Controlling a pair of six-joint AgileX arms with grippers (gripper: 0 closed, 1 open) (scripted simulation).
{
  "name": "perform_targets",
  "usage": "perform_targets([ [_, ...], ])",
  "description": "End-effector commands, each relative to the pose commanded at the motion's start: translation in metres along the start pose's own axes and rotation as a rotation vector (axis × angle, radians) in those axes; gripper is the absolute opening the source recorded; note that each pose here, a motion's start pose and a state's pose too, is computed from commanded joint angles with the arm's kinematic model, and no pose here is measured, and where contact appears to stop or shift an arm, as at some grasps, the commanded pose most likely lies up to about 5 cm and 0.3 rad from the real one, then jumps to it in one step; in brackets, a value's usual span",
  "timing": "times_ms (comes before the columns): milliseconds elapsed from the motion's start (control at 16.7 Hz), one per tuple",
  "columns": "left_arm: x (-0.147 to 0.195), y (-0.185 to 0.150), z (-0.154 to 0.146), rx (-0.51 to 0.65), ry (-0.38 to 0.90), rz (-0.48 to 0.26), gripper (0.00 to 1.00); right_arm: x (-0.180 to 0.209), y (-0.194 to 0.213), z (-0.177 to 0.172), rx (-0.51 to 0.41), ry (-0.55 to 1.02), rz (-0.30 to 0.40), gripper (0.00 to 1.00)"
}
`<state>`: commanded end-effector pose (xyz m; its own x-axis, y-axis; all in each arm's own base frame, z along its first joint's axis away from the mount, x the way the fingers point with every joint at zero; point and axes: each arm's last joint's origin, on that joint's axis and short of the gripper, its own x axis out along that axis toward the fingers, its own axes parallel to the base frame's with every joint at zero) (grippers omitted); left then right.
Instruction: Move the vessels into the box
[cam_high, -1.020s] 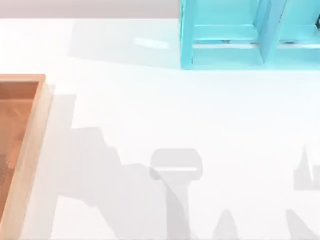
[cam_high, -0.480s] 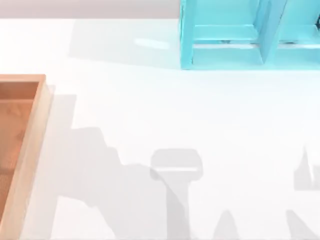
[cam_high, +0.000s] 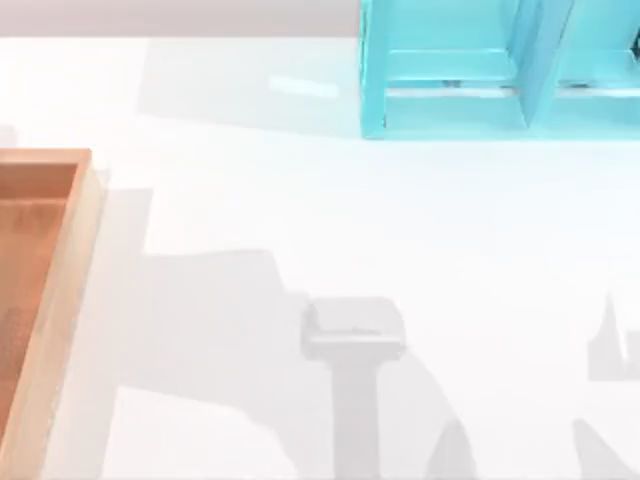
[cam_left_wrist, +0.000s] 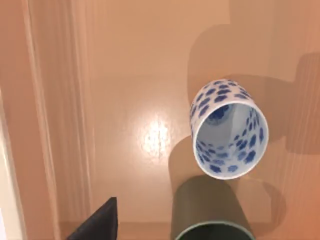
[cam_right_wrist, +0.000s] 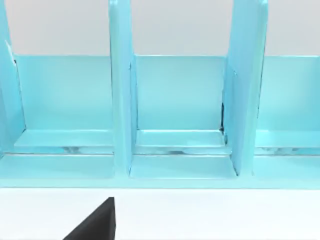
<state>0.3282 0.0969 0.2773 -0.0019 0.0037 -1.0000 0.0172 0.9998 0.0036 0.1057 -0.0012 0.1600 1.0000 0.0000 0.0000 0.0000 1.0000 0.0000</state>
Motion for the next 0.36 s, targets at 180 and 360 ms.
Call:
perform_targets([
  [180, -0.029, -0.002, -0.004, 0.003, 0.004, -0.002, 1.0, 0.0, 0.0, 0.0, 0.0, 0.0, 0.0, 1.0],
  [360, -0.039, -0.003, -0.006, 0.004, 0.003, -0.001, 1.0, 0.0, 0.0, 0.0, 0.0, 0.0, 0.0, 1.0],
])
